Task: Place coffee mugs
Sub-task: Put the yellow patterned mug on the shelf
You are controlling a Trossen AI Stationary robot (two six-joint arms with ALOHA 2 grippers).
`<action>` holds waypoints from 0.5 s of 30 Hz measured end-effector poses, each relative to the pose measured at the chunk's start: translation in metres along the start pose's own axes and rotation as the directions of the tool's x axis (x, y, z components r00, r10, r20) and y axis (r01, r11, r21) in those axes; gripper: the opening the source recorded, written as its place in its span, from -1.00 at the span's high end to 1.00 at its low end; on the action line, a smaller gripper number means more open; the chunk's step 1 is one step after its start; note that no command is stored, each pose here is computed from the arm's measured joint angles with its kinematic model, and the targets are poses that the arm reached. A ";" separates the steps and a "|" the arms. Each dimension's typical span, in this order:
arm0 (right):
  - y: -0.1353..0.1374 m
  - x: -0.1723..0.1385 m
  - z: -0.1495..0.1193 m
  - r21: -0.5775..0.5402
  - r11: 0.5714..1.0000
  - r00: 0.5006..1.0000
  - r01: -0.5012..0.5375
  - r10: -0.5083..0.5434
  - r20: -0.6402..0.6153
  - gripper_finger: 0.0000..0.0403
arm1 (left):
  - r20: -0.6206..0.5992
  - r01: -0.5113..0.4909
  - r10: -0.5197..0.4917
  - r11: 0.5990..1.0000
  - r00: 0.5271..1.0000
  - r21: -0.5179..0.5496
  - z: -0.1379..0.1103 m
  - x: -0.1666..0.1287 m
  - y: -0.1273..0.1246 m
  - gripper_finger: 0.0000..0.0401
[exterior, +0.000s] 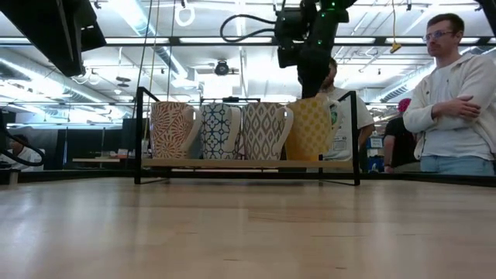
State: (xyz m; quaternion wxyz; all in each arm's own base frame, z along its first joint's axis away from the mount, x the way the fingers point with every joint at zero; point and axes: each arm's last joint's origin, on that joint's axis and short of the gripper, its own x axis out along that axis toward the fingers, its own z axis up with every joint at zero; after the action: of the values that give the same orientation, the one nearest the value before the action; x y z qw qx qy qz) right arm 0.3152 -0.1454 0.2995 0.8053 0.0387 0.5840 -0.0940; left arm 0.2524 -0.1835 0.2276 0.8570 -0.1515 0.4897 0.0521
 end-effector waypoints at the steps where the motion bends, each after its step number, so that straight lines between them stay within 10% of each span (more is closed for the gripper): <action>1: 0.000 0.003 0.000 0.000 1.000 1.000 0.000 0.000 0.001 0.91 | 0.000 0.000 0.000 1.000 1.000 0.000 0.000 0.000 0.000 0.64; 15: -0.008 0.013 -0.005 0.024 1.000 1.000 0.006 -0.006 0.008 0.90 | 0.000 0.001 -0.001 1.000 1.000 0.000 0.000 0.000 0.000 0.64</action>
State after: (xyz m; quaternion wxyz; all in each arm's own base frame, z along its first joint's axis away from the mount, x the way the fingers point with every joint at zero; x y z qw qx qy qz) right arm 0.3131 -0.1543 0.2863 0.8068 0.0464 0.5798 -0.1036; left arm 0.2525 -0.1836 0.2276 0.8571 -0.1517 0.4895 0.0519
